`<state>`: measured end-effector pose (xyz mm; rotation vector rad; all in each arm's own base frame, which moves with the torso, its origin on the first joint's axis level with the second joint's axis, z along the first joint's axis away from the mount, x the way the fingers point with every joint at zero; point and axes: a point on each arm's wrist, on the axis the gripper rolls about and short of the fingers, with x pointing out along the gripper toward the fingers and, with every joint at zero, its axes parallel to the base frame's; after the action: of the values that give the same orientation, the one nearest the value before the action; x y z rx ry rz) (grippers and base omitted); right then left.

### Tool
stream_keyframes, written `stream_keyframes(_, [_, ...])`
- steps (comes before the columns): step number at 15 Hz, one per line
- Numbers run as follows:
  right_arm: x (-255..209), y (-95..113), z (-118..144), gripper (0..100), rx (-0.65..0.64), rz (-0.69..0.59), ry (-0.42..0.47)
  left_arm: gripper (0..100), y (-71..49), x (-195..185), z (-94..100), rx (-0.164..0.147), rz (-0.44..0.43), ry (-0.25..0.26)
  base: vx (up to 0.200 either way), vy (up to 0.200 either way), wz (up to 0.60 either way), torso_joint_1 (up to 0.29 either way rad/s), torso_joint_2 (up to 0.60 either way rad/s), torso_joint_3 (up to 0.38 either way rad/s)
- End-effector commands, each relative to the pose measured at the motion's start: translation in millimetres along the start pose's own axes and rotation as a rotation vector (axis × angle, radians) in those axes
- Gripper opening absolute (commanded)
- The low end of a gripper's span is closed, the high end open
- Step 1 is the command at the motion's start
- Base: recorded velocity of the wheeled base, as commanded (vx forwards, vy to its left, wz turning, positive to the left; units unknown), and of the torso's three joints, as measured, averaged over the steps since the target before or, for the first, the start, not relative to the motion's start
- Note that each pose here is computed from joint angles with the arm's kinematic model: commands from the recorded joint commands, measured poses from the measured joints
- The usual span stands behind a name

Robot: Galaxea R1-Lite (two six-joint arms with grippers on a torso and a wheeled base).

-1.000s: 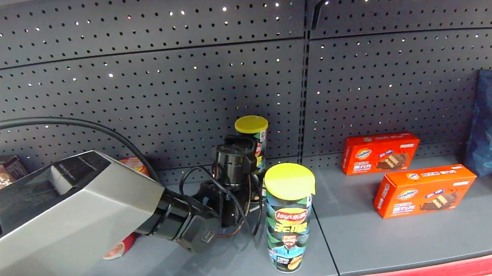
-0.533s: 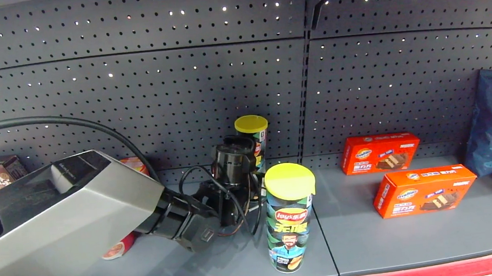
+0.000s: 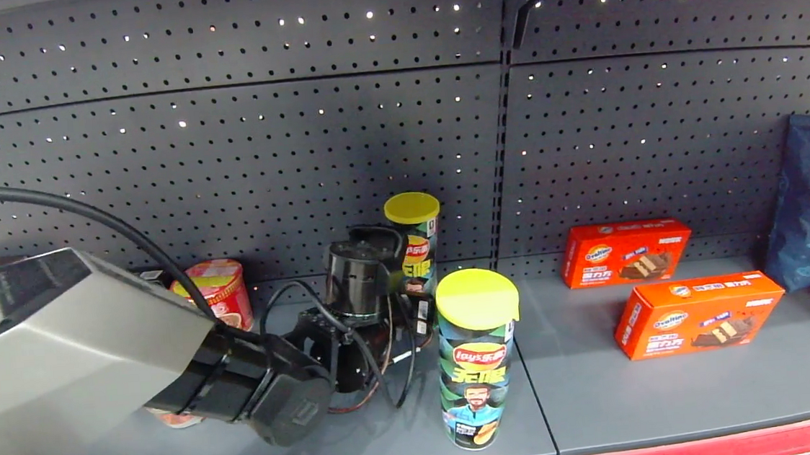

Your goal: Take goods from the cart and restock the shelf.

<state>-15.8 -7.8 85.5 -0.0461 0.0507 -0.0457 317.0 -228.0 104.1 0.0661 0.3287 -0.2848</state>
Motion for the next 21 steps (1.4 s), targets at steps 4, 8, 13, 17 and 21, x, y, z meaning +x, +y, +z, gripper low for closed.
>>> stream_keyframes(4, [0,0,0,100,-0.001,0.001,0.000,100,11.8,-35,6.2,0.005,-0.001,-0.004,0.000,0.000,0.00,0.000,0.00,0.000])
stream_keyframes(8, [0,0,0,100,-0.001,0.001,0.000,100,19.8,-55,2.3,0.033,0.002,0.011,0.000,0.000,0.00,0.000,0.00,0.000])
stream_keyframes(13, [0,0,0,100,-0.001,0.001,0.001,100,28.8,-70,0.8,0.038,0.022,0.023,0.000,0.000,0.00,0.000,0.00,0.000])
stream_keyframes(17, [0,0,0,100,-0.001,0.001,0.000,100,32.2,-67,5.0,0.044,0.070,0.014,0.000,0.000,0.00,0.000,0.00,0.000])
stream_keyframes(21, [0,0,0,100,-0.001,0.001,0.000,100,43.0,-61,8.1,0.033,0.136,0.018,0.000,0.000,0.00,0.000,0.00,0.000])
